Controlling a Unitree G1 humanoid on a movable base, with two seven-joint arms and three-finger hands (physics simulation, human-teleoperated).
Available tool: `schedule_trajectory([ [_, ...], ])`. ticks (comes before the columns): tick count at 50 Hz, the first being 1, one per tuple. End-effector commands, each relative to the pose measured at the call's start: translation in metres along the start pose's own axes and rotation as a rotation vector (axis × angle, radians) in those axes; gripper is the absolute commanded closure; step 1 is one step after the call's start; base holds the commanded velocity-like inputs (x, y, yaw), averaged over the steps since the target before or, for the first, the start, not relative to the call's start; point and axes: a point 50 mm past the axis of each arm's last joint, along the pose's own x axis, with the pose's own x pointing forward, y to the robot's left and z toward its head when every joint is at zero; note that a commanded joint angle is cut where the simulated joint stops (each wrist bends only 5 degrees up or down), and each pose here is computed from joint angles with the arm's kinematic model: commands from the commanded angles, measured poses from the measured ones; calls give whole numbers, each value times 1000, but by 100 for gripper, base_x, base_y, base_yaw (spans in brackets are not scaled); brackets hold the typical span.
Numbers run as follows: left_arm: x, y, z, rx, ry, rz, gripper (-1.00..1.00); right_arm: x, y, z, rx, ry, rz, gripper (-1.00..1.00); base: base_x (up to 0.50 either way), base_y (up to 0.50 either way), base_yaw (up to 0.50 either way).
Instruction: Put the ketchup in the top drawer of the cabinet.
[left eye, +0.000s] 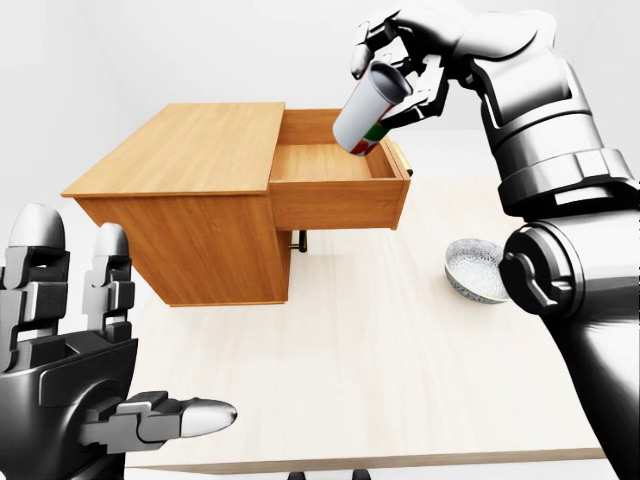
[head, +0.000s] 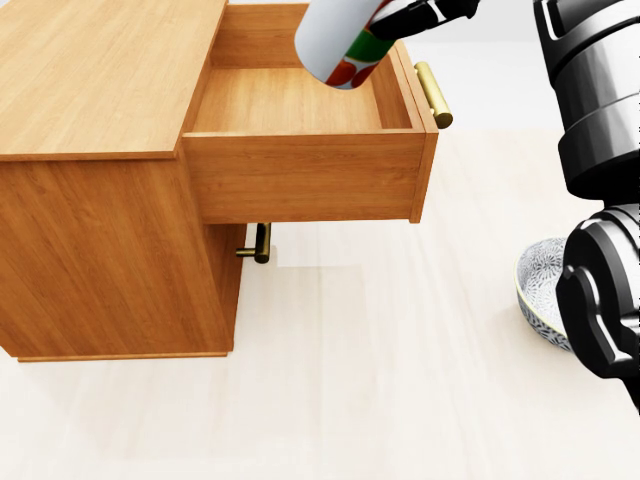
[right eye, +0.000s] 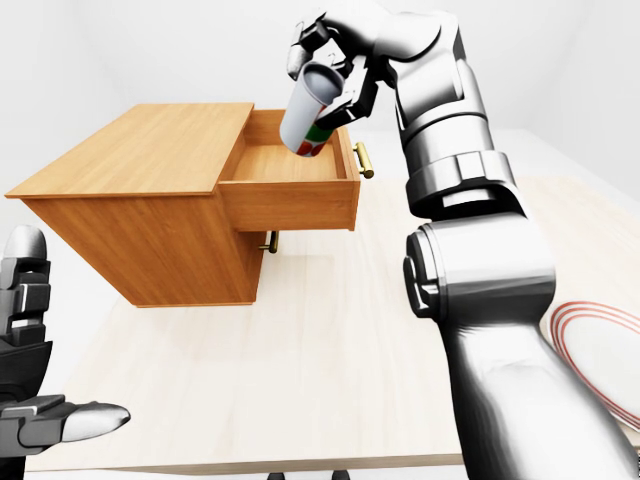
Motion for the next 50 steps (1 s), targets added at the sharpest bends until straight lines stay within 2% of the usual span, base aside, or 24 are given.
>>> schedule_trajectory([
  [1, -1, 0, 0, -2, 6, -2, -100, 3, 2, 4, -33, 11, -37, 100, 0, 0, 0],
  [11, -1, -1, -1, -6, 13, -4, -100, 11, 14, -6, -49, 51, -63, 100, 0, 0, 0],
  [26, 1, 1, 1, -8, -3, 3, -100, 19, 32, -30, 0, 109, -68, 100, 0, 0, 0],
  [50, 0, 2, 1, -12, 5, 4, -100, 18, 32, -34, 20, 115, -76, 100, 0, 0, 0],
])
